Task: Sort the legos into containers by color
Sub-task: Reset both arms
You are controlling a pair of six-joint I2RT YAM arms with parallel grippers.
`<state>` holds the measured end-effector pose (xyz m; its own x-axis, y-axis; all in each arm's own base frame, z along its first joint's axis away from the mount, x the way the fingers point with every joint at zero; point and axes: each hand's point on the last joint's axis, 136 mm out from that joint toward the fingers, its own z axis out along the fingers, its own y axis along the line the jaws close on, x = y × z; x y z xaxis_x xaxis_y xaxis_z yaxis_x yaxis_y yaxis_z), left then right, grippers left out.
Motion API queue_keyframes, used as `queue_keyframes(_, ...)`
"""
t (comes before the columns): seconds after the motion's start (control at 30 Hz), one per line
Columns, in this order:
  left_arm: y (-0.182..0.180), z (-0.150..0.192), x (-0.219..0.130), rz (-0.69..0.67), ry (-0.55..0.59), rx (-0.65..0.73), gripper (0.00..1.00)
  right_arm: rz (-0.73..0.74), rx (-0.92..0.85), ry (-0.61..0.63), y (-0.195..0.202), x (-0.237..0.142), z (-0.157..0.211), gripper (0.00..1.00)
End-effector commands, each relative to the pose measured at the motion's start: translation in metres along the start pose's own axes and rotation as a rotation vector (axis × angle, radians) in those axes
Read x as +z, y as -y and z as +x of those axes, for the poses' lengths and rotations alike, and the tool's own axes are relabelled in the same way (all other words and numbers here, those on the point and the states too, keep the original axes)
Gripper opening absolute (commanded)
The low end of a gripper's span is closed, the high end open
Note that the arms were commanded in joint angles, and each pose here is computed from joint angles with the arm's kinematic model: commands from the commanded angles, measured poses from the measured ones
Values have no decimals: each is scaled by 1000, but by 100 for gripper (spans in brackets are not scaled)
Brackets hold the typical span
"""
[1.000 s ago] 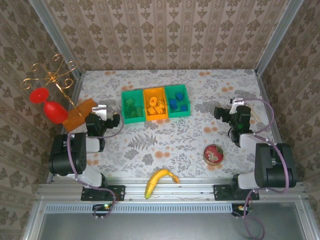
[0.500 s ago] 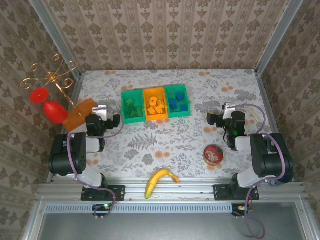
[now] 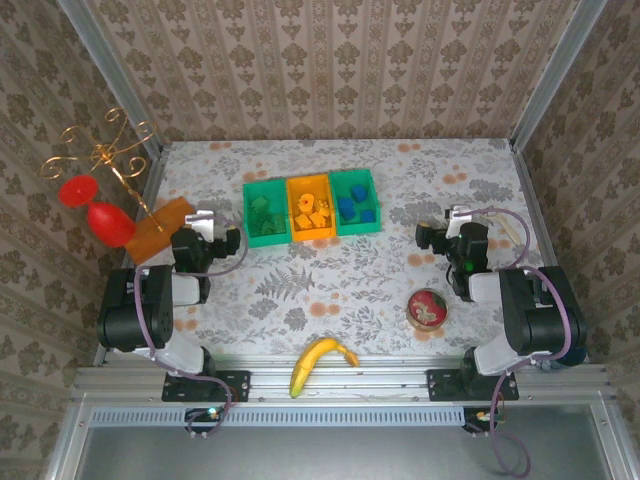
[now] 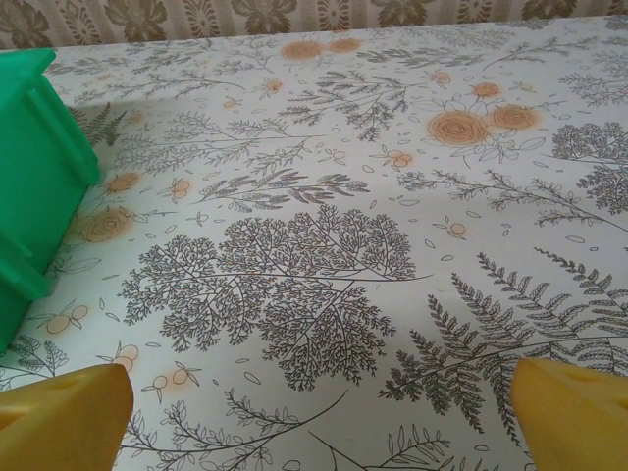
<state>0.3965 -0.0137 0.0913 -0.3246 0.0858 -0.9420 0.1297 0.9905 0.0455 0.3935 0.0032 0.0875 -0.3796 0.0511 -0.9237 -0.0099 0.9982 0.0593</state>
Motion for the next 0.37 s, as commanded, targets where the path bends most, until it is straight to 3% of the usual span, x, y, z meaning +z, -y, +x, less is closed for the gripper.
queue_keyframes(0.0,-2,-7,1,-8,17,16,100,29,-24,36,2,2,-13,100)
queue_keyframes(0.33,-2,-7,1,-7,17,17,100,30,-24,33,3,2,-12,100)
